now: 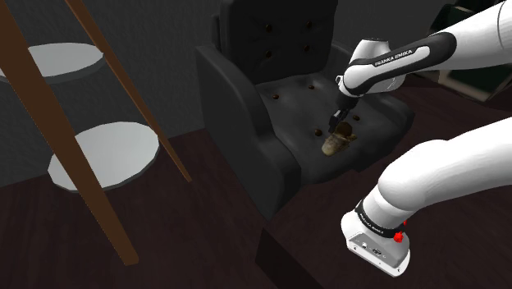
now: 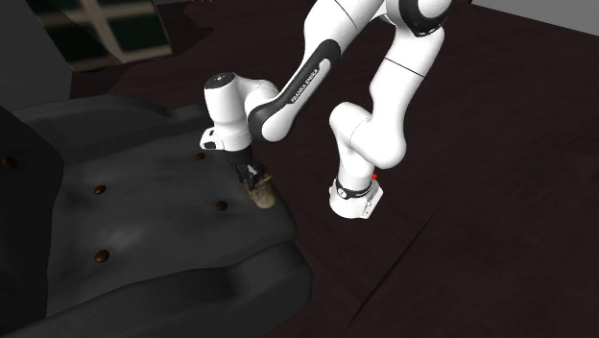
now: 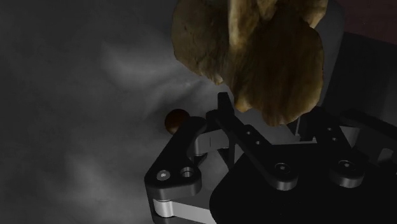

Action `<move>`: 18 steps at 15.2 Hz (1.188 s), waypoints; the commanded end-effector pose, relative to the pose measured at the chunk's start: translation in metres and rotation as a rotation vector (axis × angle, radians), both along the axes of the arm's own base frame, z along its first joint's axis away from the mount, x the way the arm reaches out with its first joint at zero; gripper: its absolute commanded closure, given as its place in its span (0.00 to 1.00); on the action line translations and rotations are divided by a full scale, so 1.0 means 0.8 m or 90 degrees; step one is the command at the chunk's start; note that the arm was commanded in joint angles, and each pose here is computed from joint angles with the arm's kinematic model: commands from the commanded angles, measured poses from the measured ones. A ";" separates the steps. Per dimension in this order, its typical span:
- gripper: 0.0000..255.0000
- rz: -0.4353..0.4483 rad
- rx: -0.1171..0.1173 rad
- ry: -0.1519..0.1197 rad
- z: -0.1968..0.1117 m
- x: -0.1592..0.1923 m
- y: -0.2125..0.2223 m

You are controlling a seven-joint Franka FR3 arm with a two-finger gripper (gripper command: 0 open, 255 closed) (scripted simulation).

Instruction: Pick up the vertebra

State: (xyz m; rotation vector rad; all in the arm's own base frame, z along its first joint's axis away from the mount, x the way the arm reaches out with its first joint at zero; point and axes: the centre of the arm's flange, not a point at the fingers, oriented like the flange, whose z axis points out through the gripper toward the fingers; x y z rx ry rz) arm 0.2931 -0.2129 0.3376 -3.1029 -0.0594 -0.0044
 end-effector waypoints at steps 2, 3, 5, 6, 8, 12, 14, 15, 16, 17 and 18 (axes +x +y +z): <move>1.00 0.000 0.000 0.001 -0.001 0.000 0.001; 1.00 0.000 0.000 0.001 0.006 0.000 0.001; 1.00 0.000 0.000 0.001 0.019 0.000 0.001; 1.00 0.000 0.000 0.001 0.026 0.000 0.001; 1.00 0.000 0.000 0.001 0.039 0.000 0.001; 1.00 0.000 0.000 0.001 0.066 0.000 0.001; 1.00 0.000 0.000 0.001 0.079 0.000 0.001; 1.00 0.000 0.000 0.001 0.085 0.000 0.001; 1.00 0.000 0.000 0.001 0.092 0.000 0.001; 1.00 0.000 0.000 0.001 0.099 0.000 0.001; 1.00 0.000 0.000 0.001 0.100 0.000 0.001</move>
